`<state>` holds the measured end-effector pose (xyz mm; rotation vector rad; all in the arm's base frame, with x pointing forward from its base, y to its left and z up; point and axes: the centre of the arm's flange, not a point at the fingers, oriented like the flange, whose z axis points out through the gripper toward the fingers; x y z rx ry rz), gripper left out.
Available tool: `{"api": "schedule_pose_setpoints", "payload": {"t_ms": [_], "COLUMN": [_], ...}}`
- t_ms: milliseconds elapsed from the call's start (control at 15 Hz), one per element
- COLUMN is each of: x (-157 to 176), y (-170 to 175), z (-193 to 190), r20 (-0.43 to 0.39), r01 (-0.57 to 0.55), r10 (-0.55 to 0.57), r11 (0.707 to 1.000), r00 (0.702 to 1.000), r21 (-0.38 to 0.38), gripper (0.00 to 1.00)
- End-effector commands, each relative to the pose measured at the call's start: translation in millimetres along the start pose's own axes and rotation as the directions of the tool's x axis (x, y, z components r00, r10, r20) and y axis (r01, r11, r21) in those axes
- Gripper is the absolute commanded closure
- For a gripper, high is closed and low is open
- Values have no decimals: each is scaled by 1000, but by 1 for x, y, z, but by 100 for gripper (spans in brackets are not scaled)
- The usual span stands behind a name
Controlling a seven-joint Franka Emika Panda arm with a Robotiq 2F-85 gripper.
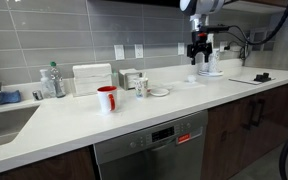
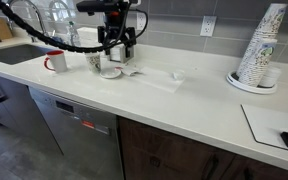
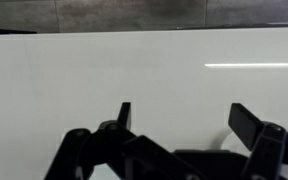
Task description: Put the teacup on the front right corner of the paper towel
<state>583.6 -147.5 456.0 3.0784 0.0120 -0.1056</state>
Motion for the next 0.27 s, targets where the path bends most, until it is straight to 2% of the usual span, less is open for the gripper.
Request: {"api": "schedule_pose_setpoints", "payload": {"t_ms": [0, 200], "x": [-1, -1], "y": [1, -1], "z": [0, 3], "r20": [1, 6], "r01": [5, 9], "r10": [-5, -9], "r11": [1000, 1000], "r00": [1000, 1000], "r21": [2, 3], "gripper": [0, 0]}}
